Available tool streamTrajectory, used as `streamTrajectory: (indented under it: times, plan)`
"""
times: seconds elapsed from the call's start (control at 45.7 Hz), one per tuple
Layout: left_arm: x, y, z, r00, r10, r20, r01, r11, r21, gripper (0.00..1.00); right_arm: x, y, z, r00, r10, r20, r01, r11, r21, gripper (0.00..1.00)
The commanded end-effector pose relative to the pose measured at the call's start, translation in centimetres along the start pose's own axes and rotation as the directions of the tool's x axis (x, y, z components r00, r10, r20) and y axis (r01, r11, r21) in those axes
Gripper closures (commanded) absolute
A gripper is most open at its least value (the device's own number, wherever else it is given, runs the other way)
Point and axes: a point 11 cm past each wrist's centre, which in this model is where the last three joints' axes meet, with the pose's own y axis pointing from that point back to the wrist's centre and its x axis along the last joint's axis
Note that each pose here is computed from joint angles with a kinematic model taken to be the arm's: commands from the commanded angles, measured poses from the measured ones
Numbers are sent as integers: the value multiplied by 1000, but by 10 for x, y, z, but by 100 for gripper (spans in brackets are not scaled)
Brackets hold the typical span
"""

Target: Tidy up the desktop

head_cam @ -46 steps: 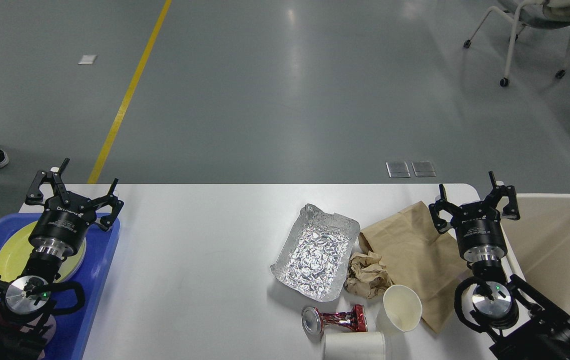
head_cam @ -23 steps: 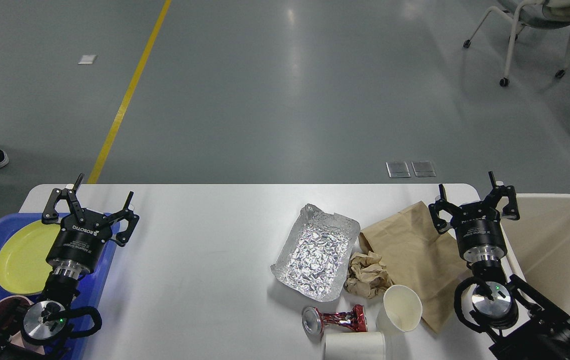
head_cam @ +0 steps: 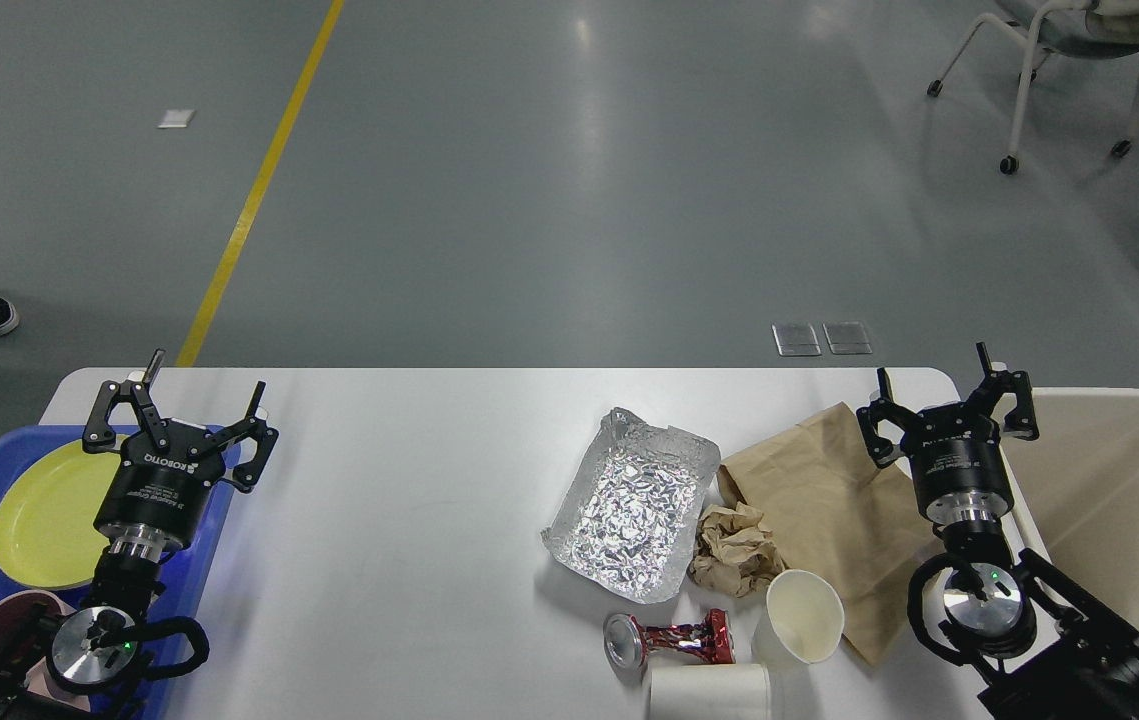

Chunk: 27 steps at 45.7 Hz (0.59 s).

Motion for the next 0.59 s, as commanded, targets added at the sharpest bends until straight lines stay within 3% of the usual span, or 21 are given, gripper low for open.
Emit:
streamTrajectory:
  times: [0.0,0.569]
  plan:
    - [0,0,-1,1000,-4,2,4,1000,8,4,0,0,0,1000,0,0,0,1000,0,0]
    - [0,0,-1,1000,-4,2,4,1000,8,4,0,0,0,1000,0,0,0,1000,0,0]
